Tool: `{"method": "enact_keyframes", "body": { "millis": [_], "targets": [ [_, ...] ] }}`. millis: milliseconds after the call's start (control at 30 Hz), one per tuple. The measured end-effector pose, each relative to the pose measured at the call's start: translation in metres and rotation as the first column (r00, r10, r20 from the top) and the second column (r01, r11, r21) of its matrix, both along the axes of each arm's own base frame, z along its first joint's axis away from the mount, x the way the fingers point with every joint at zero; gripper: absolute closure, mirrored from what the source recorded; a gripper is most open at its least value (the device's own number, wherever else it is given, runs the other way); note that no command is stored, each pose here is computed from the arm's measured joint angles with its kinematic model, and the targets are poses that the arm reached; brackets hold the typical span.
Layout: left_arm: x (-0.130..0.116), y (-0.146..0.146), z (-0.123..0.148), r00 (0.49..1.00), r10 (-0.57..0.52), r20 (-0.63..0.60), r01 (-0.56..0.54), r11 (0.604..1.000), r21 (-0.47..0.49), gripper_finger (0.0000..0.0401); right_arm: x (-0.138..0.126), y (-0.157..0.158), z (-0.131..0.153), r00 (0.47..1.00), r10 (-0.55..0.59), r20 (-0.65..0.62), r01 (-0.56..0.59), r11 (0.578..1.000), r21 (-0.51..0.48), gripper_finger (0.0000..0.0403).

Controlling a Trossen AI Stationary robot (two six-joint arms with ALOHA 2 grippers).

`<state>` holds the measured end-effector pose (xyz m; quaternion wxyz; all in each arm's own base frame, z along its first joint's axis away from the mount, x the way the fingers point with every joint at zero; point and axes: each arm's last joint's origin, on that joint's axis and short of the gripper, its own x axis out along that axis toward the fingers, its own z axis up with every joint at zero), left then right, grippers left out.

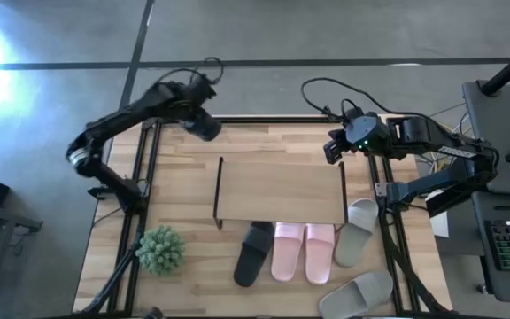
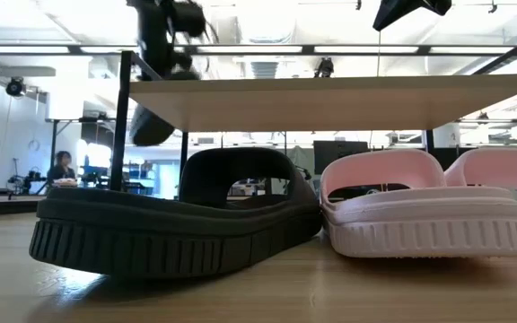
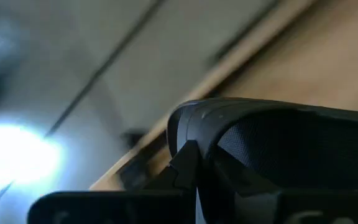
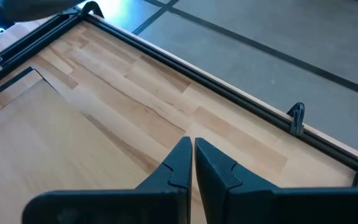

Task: Pick and place slides into the shelf
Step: Put the black slide under the shelf

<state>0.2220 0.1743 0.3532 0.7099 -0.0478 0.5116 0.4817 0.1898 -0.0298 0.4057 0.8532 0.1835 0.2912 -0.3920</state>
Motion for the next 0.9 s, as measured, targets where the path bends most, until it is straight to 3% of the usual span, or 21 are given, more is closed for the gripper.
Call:
{"method": "enact_keyframes", "body": {
  "millis": [100, 167, 400, 567, 700, 767, 900],
  "targets": [
    [-0.003, -0.025, 0.021, 0.947, -0.279, 0.158, 0.293, 0.953, -0.077, 0.0401, 0.001, 0.0, 0.0, 1.0, 0.001, -0.003, -0.001, 1.0, -0.001, 0.039],
    [-0.005, -0.043, 0.03, 0.91, -0.359, 0.208, 0.38, 0.922, -0.071, 0.0401, 0.001, 0.0, -0.001, 1.0, 0.001, -0.003, -0.001, 1.0, -0.001, 0.039],
    [-0.011, -0.106, 0.052, 0.81, -0.537, 0.235, 0.546, 0.837, 0.027, 0.0401, 0.001, 0.0, -0.001, 1.0, 0.0, -0.003, 0.0, 1.0, 0.002, 0.039],
    [-0.01, -0.163, 0.058, 0.744, -0.666, 0.052, 0.647, 0.738, 0.194, 0.0401, 0.001, 0.0, -0.001, 1.0, 0.002, -0.004, -0.002, 1.0, 0.004, 0.039],
    [-0.013, -0.202, 0.055, 0.723, -0.689, -0.051, 0.67, 0.682, 0.293, 0.0401, 0.001, 0.0, -0.001, 1.0, 0.002, -0.004, -0.002, 1.0, 0.004, 0.039],
    [-0.01, -0.219, 0.051, 0.709, -0.704, -0.04, 0.68, 0.667, 0.306, 0.0401, 0.001, 0.0, -0.001, 1.0, 0.001, -0.004, -0.001, 1.0, 0.005, 0.039],
    [-0.006, -0.252, 0.041, 0.603, -0.796, -0.05, 0.779, 0.574, 0.253, 0.0401, 0.001, 0.0, -0.001, 1.0, 0.001, -0.004, -0.001, 1.0, 0.004, 0.039]
  ]
}}
